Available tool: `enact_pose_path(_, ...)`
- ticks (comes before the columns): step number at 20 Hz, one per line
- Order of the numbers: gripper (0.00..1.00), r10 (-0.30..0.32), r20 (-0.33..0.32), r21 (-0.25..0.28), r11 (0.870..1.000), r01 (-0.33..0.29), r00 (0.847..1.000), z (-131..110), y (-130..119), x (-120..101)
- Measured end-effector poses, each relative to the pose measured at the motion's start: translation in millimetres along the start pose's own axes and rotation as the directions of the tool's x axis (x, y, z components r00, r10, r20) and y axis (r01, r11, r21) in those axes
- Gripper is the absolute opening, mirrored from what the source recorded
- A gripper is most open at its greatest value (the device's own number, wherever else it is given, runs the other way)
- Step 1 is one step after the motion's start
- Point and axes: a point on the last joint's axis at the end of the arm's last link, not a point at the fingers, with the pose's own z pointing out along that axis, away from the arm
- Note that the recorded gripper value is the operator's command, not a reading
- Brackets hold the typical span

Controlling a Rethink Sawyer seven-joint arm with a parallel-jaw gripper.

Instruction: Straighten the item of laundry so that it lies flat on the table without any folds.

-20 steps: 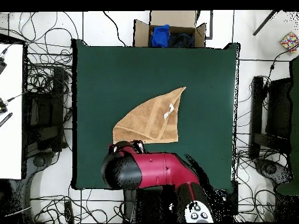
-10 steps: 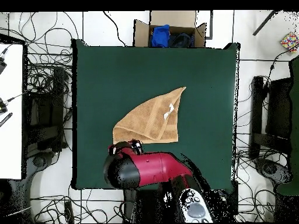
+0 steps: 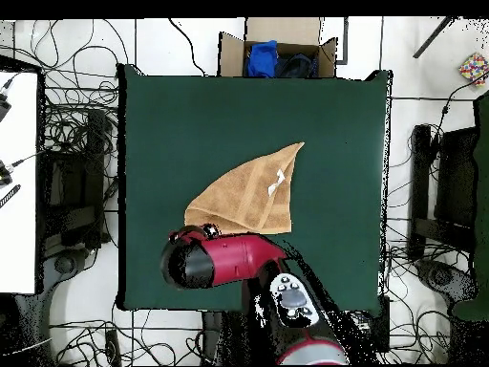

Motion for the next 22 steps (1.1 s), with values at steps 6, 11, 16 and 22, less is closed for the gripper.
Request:
enact_pose_path(6, 1.0, 0.036, -0.006, -0.001, 0.999, -0.036, 0.999, 8.6, -21.6, -11.2)
enact_pose_path(11, 1.0, 0.075, -0.038, 0.008, 0.997, -0.075, 0.996, 0.0, -47.9, -15.1)
enact_pose_path(16, 1.0, 0.094, -0.055, 0.016, 0.996, -0.093, 0.994, -8.7, -61.9, -17.1)
enact_pose_path(22, 1.0, 0.102, -0.049, 0.029, 0.994, -0.101, 0.994, -18.1, -72.0, -24.6)
